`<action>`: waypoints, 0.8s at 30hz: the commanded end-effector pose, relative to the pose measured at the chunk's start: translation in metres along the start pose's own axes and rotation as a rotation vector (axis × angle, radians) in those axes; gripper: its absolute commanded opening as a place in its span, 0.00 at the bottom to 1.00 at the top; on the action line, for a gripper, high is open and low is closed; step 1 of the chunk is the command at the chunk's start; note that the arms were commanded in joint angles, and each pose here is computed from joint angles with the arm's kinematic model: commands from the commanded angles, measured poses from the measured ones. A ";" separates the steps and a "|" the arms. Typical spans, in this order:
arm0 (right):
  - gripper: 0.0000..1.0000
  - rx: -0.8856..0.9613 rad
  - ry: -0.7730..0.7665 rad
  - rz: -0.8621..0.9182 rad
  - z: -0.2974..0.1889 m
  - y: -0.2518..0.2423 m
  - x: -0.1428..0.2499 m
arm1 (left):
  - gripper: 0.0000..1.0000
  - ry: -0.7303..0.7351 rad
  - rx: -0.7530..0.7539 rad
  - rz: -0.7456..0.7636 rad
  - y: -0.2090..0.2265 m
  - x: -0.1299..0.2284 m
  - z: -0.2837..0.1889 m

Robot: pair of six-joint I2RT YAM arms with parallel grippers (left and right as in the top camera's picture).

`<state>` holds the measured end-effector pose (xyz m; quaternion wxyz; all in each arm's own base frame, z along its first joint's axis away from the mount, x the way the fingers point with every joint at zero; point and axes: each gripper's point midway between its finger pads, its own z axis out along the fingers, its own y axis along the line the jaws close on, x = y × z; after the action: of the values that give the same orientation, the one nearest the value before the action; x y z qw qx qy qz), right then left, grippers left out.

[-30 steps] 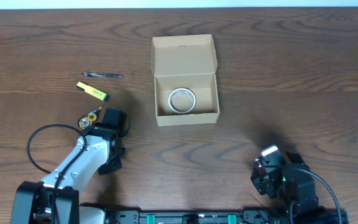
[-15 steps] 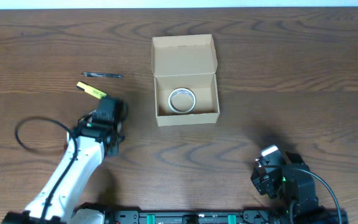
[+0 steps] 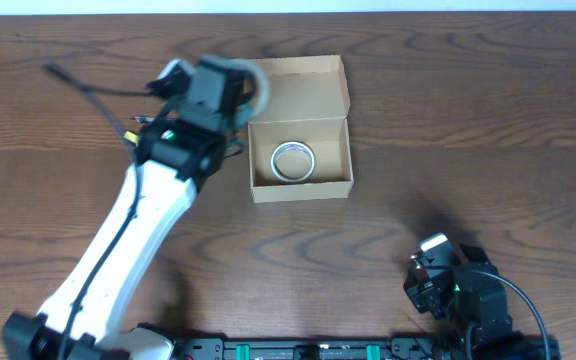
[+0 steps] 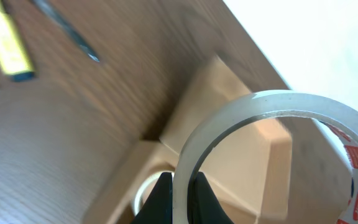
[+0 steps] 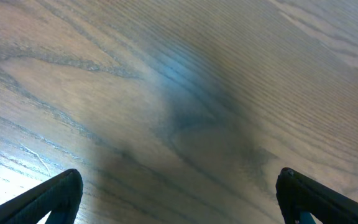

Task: Pack container
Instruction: 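Carry the clear tape roll with the left gripper into the box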

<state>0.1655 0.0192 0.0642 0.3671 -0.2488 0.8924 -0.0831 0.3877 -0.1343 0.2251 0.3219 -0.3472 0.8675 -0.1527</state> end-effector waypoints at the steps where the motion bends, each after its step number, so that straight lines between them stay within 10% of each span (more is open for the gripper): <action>1: 0.99 0.010 0.007 -0.006 0.001 -0.002 0.002 | 0.06 0.112 0.022 0.120 -0.022 0.031 0.016; 12: 0.99 0.010 0.007 -0.006 0.001 -0.002 0.002 | 0.06 0.401 -0.041 0.221 -0.020 0.136 0.066; 24: 0.99 0.010 0.007 -0.005 0.001 -0.002 0.002 | 0.06 0.455 -0.128 0.224 -0.001 0.163 0.093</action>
<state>0.1655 0.0192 0.0642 0.3671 -0.2488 0.8924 -0.0831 0.3572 -0.2503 0.0815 0.1111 -0.2214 0.9598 -0.1323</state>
